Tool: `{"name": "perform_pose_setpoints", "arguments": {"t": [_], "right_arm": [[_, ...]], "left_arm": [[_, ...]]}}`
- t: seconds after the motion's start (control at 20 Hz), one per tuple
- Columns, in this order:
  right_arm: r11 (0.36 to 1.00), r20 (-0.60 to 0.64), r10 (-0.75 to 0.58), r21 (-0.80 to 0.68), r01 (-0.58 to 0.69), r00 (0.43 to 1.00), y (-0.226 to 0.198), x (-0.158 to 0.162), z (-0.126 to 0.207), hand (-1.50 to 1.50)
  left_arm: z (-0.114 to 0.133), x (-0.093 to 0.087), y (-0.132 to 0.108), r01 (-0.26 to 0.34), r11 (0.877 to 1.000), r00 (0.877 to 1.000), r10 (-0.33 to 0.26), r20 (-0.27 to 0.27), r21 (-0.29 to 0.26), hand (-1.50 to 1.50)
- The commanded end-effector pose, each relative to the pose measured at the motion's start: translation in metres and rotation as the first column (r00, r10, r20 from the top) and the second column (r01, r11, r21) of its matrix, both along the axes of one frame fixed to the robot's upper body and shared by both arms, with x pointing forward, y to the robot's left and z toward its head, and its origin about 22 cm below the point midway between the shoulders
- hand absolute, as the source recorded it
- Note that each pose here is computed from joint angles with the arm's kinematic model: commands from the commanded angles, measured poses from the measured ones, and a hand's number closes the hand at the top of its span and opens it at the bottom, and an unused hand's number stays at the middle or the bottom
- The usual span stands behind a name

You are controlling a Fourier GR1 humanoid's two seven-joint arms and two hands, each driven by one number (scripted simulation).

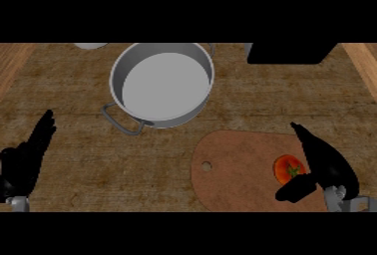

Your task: Pick the tomato from the cutting board and place it in the pot

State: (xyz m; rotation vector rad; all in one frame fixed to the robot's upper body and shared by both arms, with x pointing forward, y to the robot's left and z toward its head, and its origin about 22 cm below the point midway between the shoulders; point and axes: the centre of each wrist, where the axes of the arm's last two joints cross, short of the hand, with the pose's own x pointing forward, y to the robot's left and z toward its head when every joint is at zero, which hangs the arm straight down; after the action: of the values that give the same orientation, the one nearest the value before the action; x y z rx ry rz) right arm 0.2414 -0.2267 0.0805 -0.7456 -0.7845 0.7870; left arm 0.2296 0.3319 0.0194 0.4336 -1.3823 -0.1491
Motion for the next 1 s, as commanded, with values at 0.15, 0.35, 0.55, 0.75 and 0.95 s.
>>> {"name": "perform_pose_setpoints", "arguments": {"t": [0.15, 0.35, 0.55, 0.75, 0.95], "right_arm": [[0.999, -0.043, -0.020, -0.049, 0.018, 0.999, -0.013, -0.005, -0.026, -1.50], [0.999, -0.039, -0.034, -0.027, 0.033, 0.999, 0.000, 0.011, -0.038, -1.50], [0.999, -0.062, -0.027, -0.024, 0.026, 0.998, -0.007, 0.009, -0.038, -1.50], [0.995, -0.032, 0.083, -0.045, -0.085, 0.996, -0.008, 0.004, -0.063, 1.50], [0.995, -0.015, 0.075, -0.064, -0.076, 0.997, 0.002, 0.014, -0.043, 1.50]], "left_arm": [[0.002, 0.007, -0.004, -0.004, 1.000, 1.000, 0.004, 0.017, 0.002, 0.00], [0.004, 0.011, 0.018, 0.000, 1.000, 1.000, 0.000, 0.004, -0.015, 0.00], [0.009, 0.007, -0.011, -0.011, 1.000, 1.000, 0.011, 0.013, 0.002, 0.00], [0.009, 0.015, -0.006, -0.007, 1.000, 1.000, 0.007, -0.004, -0.008, 0.00], [0.010, 0.013, -0.007, -0.005, 1.000, 1.000, 0.005, -0.006, 0.006, 0.00]]}}
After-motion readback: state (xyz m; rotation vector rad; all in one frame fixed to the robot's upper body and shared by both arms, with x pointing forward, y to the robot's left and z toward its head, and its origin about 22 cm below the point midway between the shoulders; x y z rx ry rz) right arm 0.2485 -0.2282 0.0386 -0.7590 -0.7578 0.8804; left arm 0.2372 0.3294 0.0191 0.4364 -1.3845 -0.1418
